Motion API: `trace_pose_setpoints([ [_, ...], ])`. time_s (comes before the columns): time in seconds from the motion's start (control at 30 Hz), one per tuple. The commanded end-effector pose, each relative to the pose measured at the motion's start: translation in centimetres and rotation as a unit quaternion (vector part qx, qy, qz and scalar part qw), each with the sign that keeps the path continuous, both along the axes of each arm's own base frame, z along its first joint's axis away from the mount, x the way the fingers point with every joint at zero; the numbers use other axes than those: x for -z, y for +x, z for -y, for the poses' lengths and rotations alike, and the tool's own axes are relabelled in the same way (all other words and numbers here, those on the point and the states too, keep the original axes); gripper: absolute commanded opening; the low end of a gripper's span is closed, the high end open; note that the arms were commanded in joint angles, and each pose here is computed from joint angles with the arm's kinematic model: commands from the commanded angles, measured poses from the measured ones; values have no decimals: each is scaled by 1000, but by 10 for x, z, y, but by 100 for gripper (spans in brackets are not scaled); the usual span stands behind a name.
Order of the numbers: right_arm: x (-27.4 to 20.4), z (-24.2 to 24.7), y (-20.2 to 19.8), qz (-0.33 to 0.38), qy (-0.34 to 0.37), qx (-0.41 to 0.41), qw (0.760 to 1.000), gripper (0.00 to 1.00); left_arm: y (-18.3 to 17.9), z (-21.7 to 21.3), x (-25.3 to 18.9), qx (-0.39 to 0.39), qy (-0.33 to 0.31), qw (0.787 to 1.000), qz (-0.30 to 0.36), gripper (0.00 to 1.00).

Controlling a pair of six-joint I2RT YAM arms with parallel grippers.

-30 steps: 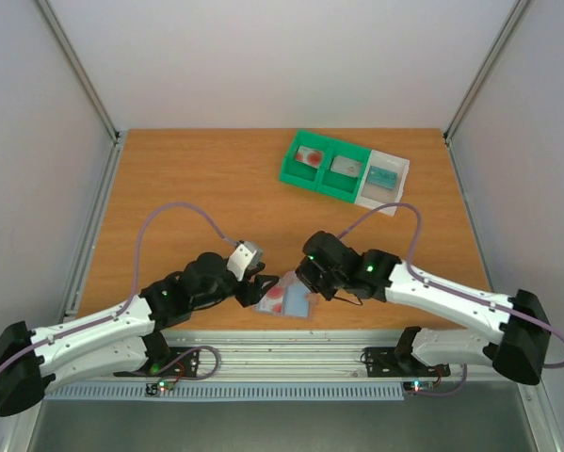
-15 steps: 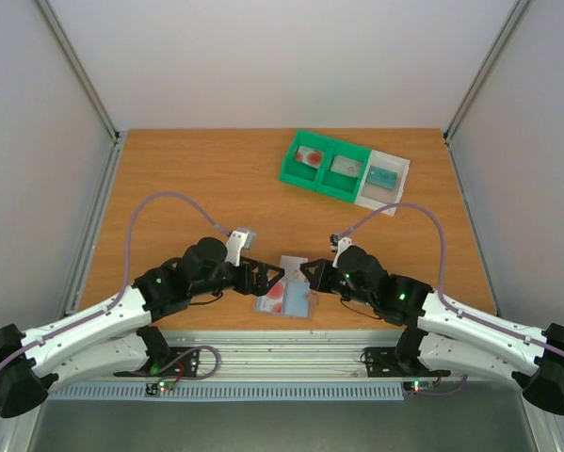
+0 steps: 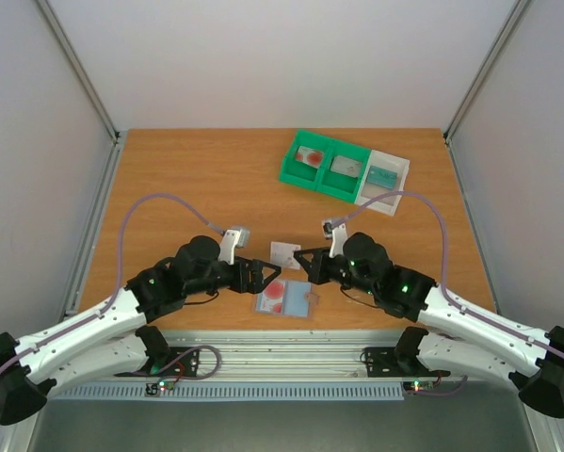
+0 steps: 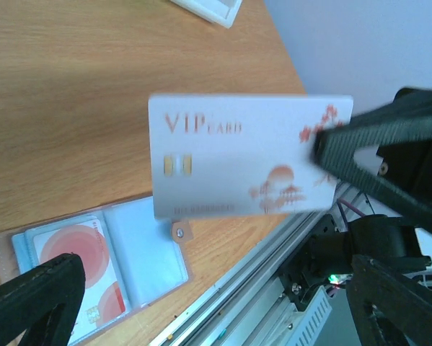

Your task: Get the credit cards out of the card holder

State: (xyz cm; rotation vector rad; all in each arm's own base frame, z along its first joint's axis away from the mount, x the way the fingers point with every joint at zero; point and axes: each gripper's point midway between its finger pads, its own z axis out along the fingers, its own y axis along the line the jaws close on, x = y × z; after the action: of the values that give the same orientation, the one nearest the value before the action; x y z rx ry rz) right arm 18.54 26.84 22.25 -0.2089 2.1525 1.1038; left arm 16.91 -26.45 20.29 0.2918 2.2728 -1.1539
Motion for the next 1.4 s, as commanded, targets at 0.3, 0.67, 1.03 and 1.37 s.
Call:
trace_pose_setpoints([
  [0.3, -1, 43, 106, -24, -16, 84, 996, 1, 12, -24, 24, -33, 79, 996, 40, 99],
  [0.67, 21, 109, 198, -64, -40, 184, 980, 1, 15, -29, 38, -26, 116, 991, 55, 99],
  [1.03, 41, 159, 274, -102, -71, 267, 956, 1, 13, -23, 48, -10, 118, 992, 45, 99],
  [1.37, 50, 169, 331, -112, -99, 298, 943, 1, 11, -23, 49, -6, 119, 992, 42, 99],
])
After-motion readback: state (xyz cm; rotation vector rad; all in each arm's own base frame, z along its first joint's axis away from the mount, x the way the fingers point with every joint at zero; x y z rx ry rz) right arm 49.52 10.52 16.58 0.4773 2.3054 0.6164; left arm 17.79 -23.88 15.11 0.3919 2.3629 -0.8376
